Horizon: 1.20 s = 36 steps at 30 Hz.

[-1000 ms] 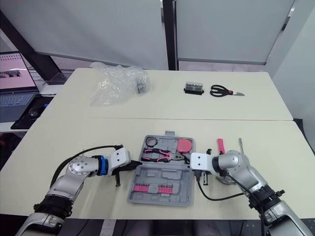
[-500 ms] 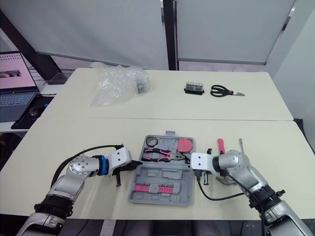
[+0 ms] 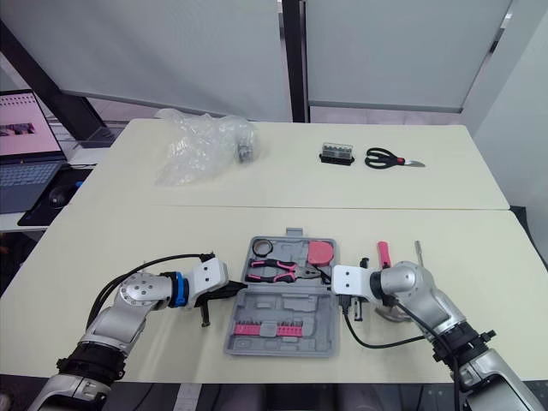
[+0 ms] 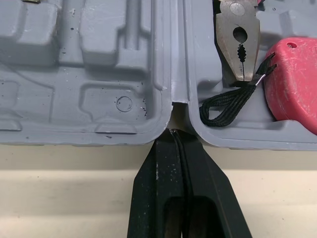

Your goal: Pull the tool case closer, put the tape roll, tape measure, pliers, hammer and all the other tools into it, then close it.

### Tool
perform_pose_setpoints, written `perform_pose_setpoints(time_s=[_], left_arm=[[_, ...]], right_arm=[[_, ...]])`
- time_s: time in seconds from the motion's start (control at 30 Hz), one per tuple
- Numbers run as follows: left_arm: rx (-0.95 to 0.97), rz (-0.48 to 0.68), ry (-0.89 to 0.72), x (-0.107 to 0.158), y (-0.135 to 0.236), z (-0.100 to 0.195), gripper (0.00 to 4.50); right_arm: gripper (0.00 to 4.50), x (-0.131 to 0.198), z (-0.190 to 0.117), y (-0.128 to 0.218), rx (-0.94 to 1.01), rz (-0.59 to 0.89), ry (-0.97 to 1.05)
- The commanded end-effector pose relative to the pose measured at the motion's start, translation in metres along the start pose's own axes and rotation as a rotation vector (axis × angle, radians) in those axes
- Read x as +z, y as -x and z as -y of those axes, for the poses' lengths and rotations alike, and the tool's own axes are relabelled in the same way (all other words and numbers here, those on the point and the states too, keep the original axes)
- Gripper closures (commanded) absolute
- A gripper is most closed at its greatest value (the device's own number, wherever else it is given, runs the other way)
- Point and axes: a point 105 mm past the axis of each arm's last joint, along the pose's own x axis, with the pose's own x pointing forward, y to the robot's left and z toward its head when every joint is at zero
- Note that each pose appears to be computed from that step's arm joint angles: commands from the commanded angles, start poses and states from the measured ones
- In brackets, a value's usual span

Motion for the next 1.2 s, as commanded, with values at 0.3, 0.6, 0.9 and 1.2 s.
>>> perform_pose_setpoints(time_s=[0.3, 0.6, 0.9, 1.2], left_arm=[[-0.094, -0.017, -0.002, -0.004, -0.011, 0.024, 4.46], [0.007, -0.051, -0.026, -0.013, 0.019, -0.003, 4.46], [0.252, 0.076, 0.065, -0.006, 0.108, -0.037, 4.46], [0.705, 0.031, 0.475, -0.076, 0.23, -0.012, 3.27]], right_arm=[[4.5, 0.006, 0.003, -0.005, -0.012, 0.016, 0.013], [4.5, -0.008, 0.007, 0.025, -0.062, -0.022, -0.076], [4.5, -0.006, 0.025, 0.092, -0.313, 0.081, -0.145], [3.93, -0.058, 0.009, 0.178, -0.476, -0.045, -0.296]])
